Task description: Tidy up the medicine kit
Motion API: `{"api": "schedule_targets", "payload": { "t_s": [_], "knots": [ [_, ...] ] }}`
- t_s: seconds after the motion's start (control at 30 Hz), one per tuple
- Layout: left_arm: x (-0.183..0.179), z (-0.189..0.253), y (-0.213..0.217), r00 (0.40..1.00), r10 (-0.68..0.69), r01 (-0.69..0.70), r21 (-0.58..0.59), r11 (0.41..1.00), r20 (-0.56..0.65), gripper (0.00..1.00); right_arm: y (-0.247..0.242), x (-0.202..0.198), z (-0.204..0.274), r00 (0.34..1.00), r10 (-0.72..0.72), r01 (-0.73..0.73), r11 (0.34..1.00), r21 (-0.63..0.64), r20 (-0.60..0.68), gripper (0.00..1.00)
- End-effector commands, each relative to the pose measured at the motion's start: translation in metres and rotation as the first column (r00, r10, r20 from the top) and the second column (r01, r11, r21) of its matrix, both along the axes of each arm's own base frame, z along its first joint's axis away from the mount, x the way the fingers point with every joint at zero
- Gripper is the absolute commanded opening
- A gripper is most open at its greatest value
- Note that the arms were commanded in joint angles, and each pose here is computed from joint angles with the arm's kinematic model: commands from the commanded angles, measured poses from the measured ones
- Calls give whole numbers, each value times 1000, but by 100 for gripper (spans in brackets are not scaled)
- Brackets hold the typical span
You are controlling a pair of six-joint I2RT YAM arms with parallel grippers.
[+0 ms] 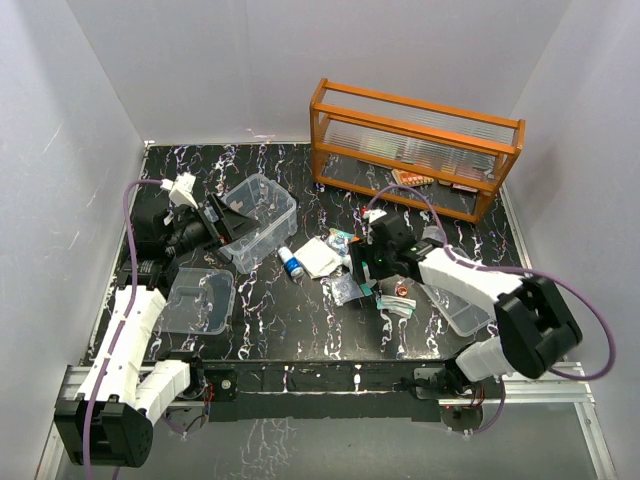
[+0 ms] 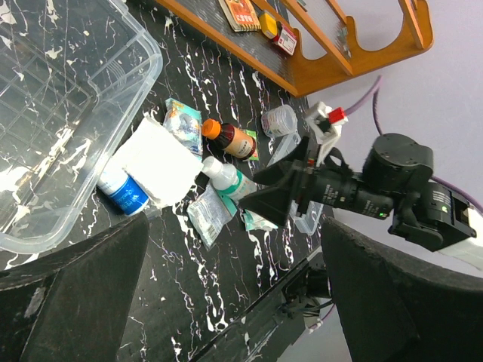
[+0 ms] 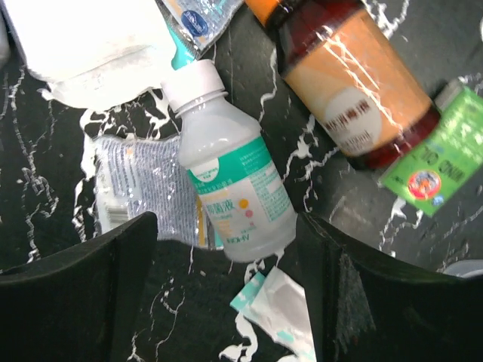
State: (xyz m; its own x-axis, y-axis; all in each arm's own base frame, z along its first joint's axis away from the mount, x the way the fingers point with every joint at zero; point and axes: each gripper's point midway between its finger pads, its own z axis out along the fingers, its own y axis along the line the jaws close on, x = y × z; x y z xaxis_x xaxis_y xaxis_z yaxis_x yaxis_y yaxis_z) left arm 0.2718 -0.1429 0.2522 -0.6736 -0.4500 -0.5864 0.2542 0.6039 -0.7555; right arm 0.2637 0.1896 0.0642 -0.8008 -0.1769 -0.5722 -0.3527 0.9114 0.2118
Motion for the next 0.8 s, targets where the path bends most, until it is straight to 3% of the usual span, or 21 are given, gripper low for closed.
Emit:
{"api": "schedule_targets", "payload": {
  "t_s": [0.0, 0.3, 0.47, 0.77],
  "knots": [
    [-2, 19, -6, 996, -61, 61, 6, 998, 59, 95, 12, 33, 11, 990, 81, -68, 991, -114, 119, 68],
    [-5, 21, -6, 995, -88, 86, 36, 996, 54, 95, 7, 28, -7, 987, 129, -107, 973, -205, 97, 58],
    [-5, 21, -8, 995, -95, 94, 25, 995, 44, 95, 6, 27, -14, 985, 154, -133, 964, -231, 75, 46],
    [-2, 23, -12, 995, -101, 101, -30, 994, 11, 95, 10, 26, -20, 986, 163, -149, 962, -228, 42, 51]
  ]
}}
